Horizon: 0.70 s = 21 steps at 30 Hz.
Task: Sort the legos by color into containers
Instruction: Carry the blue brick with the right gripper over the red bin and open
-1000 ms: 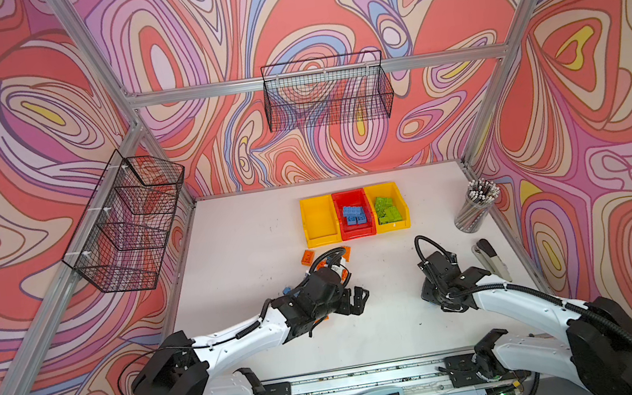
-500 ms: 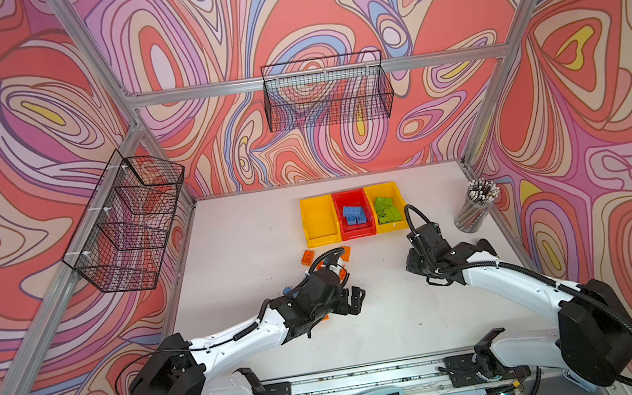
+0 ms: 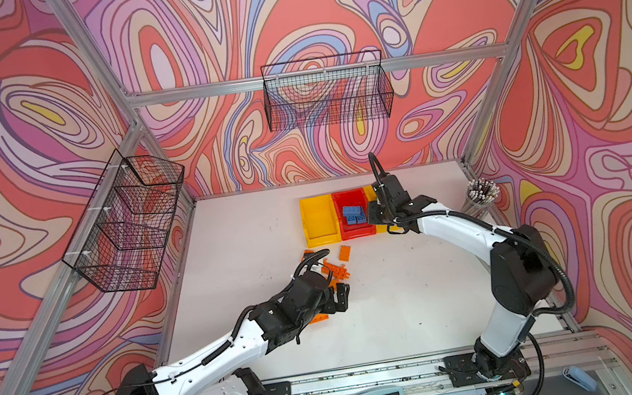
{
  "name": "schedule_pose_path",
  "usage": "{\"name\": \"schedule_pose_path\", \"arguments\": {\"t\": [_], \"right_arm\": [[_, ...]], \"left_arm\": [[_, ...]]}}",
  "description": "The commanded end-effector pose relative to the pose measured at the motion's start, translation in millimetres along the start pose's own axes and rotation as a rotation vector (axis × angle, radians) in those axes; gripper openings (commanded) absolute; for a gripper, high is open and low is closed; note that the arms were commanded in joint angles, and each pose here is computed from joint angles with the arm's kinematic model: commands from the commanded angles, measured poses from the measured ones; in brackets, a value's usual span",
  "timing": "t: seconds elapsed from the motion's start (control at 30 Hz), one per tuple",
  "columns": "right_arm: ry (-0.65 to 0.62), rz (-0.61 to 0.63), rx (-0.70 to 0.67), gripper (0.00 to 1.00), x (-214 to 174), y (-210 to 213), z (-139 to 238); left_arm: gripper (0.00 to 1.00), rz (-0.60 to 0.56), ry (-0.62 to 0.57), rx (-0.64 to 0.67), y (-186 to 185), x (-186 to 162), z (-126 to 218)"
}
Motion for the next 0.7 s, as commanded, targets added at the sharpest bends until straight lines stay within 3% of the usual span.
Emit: {"name": "schedule_pose_path", "arguments": {"t": [0.0, 0.27, 0.47, 0.53, 0.67], "right_arm": [[0.037, 0.078, 0.014, 0.3, -0.6, 5.9, -23.3], [0.048, 0.134, 0.021, 0.3, 12.8, 15.4, -58.7], [0.064, 0.138, 0.029, 0.33, 13.4, 19.6, -76.8], [0.064, 0.137, 0.034, 0.4, 15.5, 21.2, -80.5], [0.056, 0.142, 0.034, 0.63, 21.2, 22.2, -78.4]], "left_arm": [[1.0, 0.072, -0.006, 0.105, 22.3, -4.7, 9.6], [1.0, 0.234, -0.092, 0.119, 46.5, -4.8, 32.0], [1.0, 0.281, -0.121, 0.124, 53.8, -3.4, 43.6], [1.0, 0.284, -0.124, 0.119, 55.1, -3.6, 45.7], [1.0, 0.261, -0.13, 0.115, 55.6, -3.3, 46.6]]}}
Point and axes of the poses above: each gripper's point midway between its finger pads, its own z axis back along the fingers, its own y axis along the line the jaws close on, x = y × z, the point moved 5 cm from there along z, back along the fingers, and after that the axes turned 13 degrees about z, right-handed, at the moved point
